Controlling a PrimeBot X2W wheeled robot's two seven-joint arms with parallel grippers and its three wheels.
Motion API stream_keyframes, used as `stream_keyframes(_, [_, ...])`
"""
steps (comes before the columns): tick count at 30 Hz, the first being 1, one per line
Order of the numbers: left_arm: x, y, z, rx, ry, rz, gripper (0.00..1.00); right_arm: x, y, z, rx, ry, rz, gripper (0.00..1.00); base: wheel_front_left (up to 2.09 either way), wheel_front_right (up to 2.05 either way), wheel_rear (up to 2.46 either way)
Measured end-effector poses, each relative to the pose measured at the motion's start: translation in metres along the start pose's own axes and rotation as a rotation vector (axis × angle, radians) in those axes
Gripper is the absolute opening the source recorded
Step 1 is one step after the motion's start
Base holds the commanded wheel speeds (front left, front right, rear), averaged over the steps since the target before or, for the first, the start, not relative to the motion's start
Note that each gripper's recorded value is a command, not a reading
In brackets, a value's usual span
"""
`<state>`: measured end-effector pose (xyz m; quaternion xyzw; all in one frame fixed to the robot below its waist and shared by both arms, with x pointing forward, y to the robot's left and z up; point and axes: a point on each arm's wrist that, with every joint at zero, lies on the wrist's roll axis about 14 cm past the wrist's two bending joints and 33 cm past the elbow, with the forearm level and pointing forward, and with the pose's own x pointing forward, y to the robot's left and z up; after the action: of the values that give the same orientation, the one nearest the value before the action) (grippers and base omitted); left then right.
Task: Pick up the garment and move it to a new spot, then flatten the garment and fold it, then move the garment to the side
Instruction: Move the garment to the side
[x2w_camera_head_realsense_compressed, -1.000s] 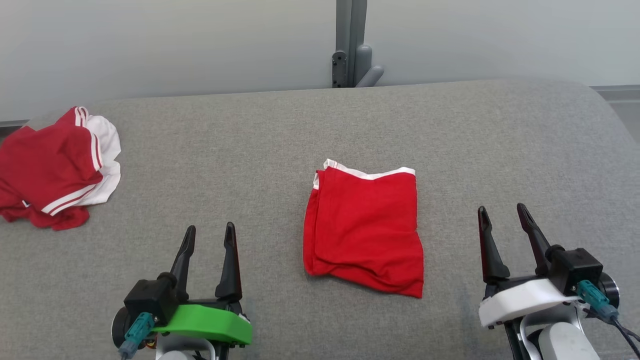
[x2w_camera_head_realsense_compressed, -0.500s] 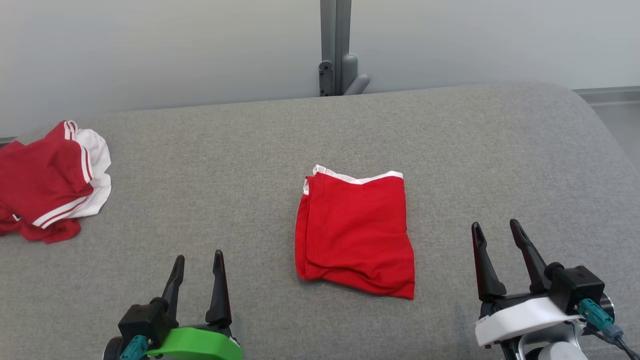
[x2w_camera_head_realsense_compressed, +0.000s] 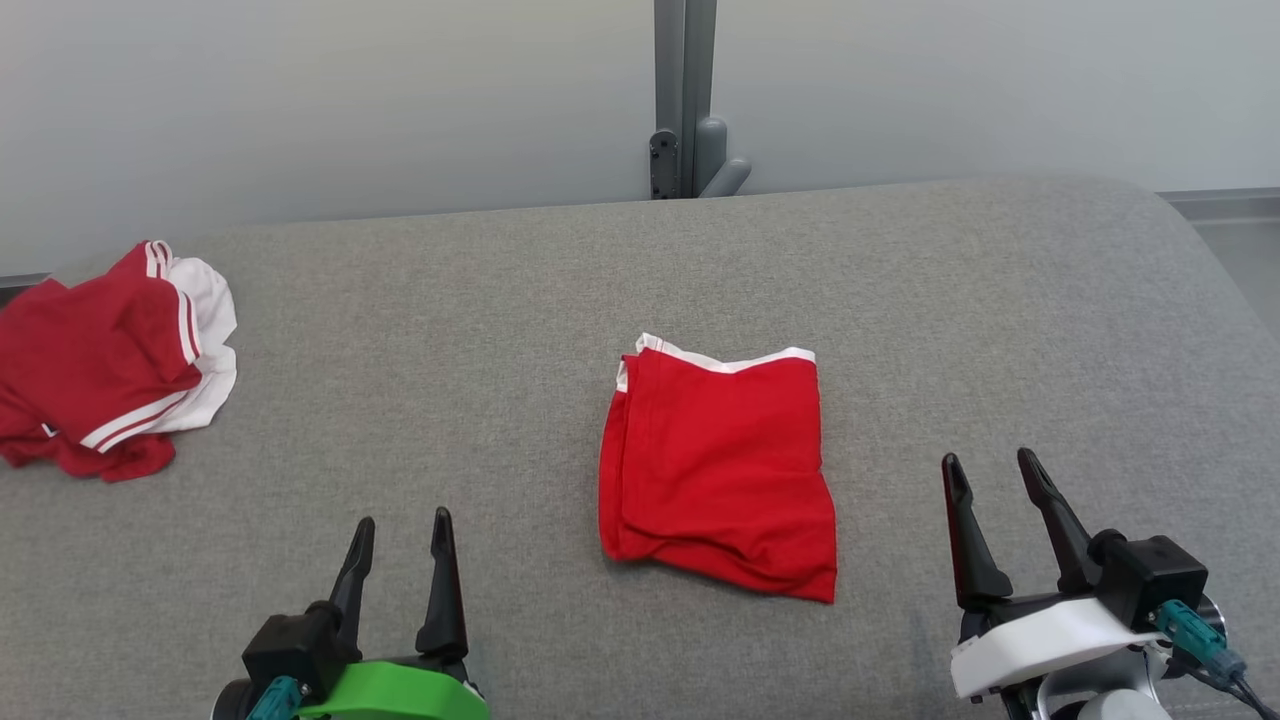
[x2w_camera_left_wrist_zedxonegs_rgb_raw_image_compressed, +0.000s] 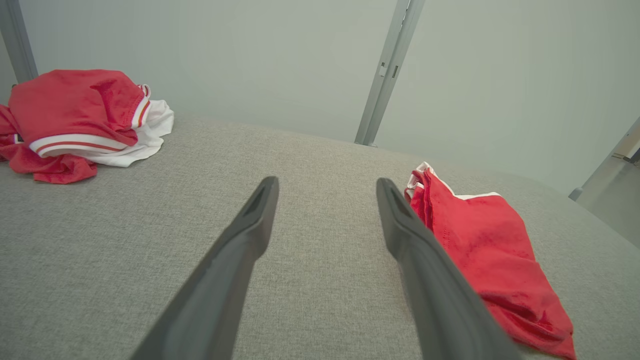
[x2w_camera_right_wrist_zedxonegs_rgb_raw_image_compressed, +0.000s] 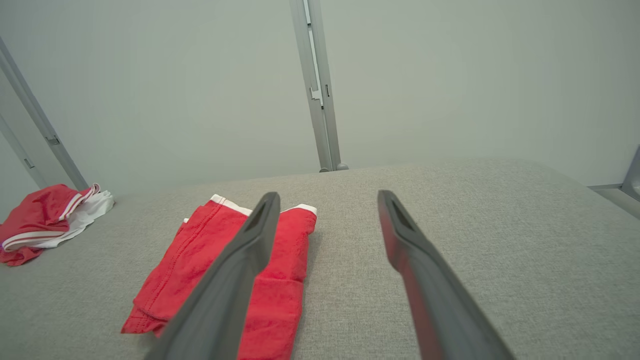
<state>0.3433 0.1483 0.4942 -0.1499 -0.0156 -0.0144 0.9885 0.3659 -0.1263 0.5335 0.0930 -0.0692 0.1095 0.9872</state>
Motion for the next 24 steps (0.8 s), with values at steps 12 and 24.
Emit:
stream_keyframes(12, [-0.001,0.004,-0.004,0.0,0.012,0.014,1.0,0.028,-0.013,-0.042,-0.057,0.232,0.019,1.0,0.0,0.0,0.0])
stream_keyframes(24, [0.0,0.032,0.005,0.014,-0.009,0.101,1.0,0.065,0.017,-0.12,0.094,0.605,0.14,1.0,0.0,0.0,0.0])
